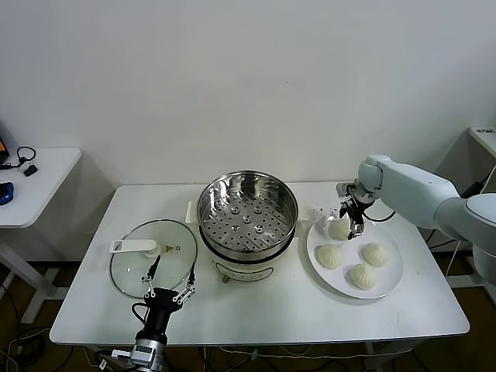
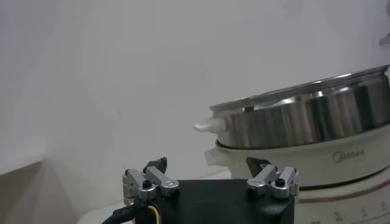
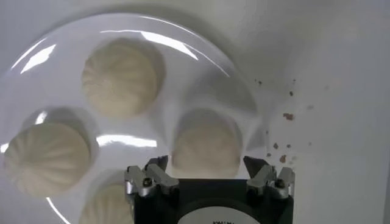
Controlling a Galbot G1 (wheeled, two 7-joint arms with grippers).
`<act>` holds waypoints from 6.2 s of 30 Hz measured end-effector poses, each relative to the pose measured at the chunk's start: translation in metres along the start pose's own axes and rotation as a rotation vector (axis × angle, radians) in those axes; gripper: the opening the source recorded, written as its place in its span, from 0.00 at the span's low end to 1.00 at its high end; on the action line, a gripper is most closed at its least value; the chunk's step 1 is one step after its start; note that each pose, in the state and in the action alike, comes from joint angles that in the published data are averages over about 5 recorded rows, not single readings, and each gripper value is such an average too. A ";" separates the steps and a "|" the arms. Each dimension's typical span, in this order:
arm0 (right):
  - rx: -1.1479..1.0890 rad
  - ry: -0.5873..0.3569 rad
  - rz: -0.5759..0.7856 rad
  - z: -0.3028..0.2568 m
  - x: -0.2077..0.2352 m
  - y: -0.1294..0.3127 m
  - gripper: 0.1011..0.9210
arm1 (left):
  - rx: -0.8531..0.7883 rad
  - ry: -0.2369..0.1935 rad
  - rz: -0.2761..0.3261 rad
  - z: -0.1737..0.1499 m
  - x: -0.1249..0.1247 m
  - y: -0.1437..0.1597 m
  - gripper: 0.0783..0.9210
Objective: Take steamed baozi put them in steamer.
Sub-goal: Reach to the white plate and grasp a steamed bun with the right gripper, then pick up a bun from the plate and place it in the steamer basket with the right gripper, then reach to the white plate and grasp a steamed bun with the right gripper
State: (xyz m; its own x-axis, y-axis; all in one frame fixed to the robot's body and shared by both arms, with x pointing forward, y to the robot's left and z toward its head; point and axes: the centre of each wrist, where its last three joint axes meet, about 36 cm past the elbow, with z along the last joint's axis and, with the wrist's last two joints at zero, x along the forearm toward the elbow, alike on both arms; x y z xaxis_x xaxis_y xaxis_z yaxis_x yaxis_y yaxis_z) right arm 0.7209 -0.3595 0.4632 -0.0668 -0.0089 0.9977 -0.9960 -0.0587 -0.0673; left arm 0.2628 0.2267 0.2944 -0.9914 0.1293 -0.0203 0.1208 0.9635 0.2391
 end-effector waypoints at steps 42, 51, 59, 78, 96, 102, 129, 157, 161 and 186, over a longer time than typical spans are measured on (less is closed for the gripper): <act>0.184 -0.035 0.085 -0.020 0.108 0.004 0.67 | -0.018 -0.010 0.013 -0.003 0.002 -0.004 0.88; 0.330 -0.050 0.141 -0.049 0.177 0.009 0.67 | -0.024 -0.014 0.016 -0.003 0.002 -0.004 0.88; 0.498 -0.082 0.219 -0.081 0.234 0.007 0.67 | -0.026 -0.018 0.019 -0.003 0.002 -0.006 0.88; 1.060 -0.224 0.185 -0.205 0.257 -0.022 0.68 | -0.027 -0.026 0.014 -0.002 0.004 -0.006 0.88; 1.329 -0.117 0.111 -0.300 0.226 -0.060 0.69 | -0.024 -0.032 0.012 -0.002 0.003 -0.006 0.88; 1.320 -0.085 0.114 -0.306 0.214 -0.069 0.69 | -0.022 -0.034 0.013 -0.001 0.002 -0.007 0.88; 1.289 -0.088 0.098 -0.319 0.156 -0.076 0.69 | -0.021 -0.029 0.015 0.003 0.001 -0.008 0.88; 1.295 -0.090 0.097 -0.308 0.201 -0.074 0.88 | -0.032 -0.033 0.027 -0.001 0.001 -0.009 0.88; 1.276 -0.086 0.093 -0.288 0.212 -0.074 0.88 | -0.035 -0.032 0.030 -0.001 0.002 -0.009 0.88; 1.118 -0.208 0.068 -0.149 0.247 -0.026 0.88 | -0.038 -0.028 0.050 -0.001 0.000 -0.016 0.88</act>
State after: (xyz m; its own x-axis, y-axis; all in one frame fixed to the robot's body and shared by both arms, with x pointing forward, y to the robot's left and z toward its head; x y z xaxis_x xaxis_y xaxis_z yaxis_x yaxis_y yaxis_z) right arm 0.7213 -0.2119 0.7120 -0.0037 -0.2051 0.9787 -0.3730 -0.9078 -0.1916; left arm 0.2610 0.2113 0.2921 -0.9823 0.1843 -0.0345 0.1677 0.9461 0.2771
